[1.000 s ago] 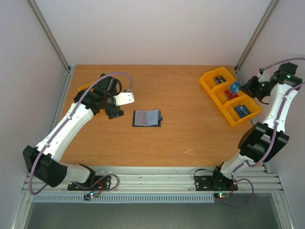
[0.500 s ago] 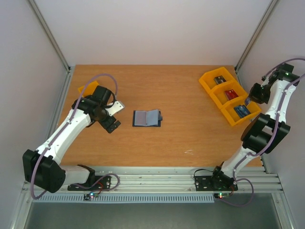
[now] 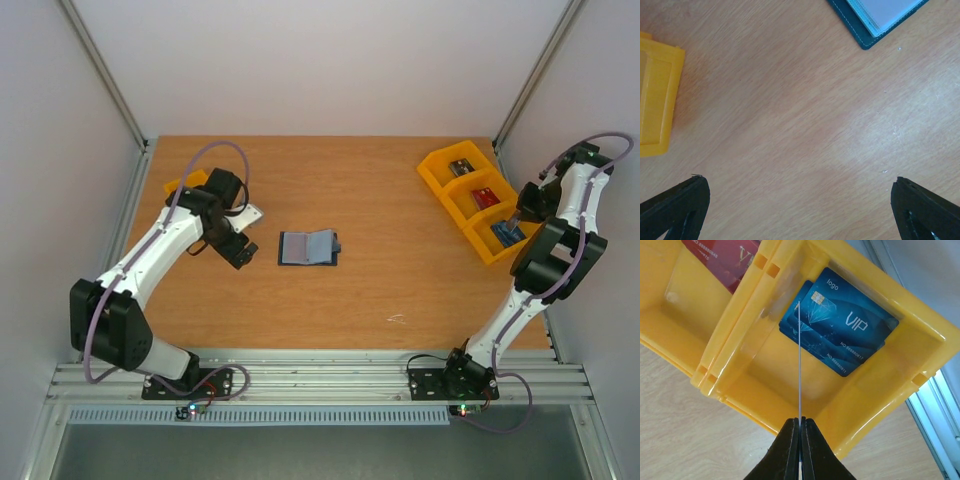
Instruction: Take the credit cards out of the card holder
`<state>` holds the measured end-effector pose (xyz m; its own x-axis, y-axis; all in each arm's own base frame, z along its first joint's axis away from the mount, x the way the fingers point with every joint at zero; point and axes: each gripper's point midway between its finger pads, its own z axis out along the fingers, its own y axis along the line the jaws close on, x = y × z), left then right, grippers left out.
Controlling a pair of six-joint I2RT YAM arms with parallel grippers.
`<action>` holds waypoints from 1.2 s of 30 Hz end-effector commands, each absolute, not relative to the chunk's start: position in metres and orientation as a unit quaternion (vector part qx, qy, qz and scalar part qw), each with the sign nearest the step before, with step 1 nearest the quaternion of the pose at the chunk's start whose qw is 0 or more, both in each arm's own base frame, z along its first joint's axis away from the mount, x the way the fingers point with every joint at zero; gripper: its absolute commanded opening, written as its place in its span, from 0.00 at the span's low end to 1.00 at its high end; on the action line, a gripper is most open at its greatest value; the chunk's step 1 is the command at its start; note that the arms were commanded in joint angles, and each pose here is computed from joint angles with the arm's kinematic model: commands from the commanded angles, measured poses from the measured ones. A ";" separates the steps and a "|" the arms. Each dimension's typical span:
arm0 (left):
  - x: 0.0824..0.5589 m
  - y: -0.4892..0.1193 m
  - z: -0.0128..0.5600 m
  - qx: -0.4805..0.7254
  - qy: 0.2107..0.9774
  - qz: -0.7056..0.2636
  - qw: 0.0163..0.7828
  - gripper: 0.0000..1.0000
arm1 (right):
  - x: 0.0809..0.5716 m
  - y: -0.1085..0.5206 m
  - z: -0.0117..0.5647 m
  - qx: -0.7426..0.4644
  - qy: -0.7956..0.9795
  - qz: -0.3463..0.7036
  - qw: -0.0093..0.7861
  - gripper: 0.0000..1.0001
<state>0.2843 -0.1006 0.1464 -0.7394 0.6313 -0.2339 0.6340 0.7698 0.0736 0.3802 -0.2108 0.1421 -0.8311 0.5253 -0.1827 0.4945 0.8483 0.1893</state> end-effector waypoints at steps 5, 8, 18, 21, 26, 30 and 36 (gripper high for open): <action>0.291 -0.100 0.145 0.327 0.939 -0.001 0.109 0.99 | 0.392 -0.216 0.140 0.282 0.949 0.084 0.110 0.01; 0.293 -0.097 0.142 0.328 0.939 0.010 0.104 0.99 | 0.398 -0.214 0.130 0.284 0.948 0.102 0.100 0.01; 0.296 -0.095 0.136 0.330 0.939 0.016 0.092 0.99 | 0.408 -0.212 0.119 0.286 0.945 0.127 0.094 0.01; 0.297 -0.096 0.135 0.330 0.940 0.016 0.090 0.99 | 0.410 -0.212 0.113 0.286 0.945 0.131 0.089 0.01; 0.299 -0.091 0.132 0.332 0.939 0.030 0.086 0.99 | 0.409 -0.216 0.108 0.284 0.948 0.121 0.081 0.01; 0.298 -0.093 0.131 0.333 0.939 0.027 0.084 0.99 | 0.406 -0.218 0.100 0.287 0.948 0.116 0.067 0.01; 0.298 -0.093 0.130 0.334 0.939 0.027 0.083 0.99 | 0.399 -0.231 0.100 0.293 0.951 0.074 0.057 0.02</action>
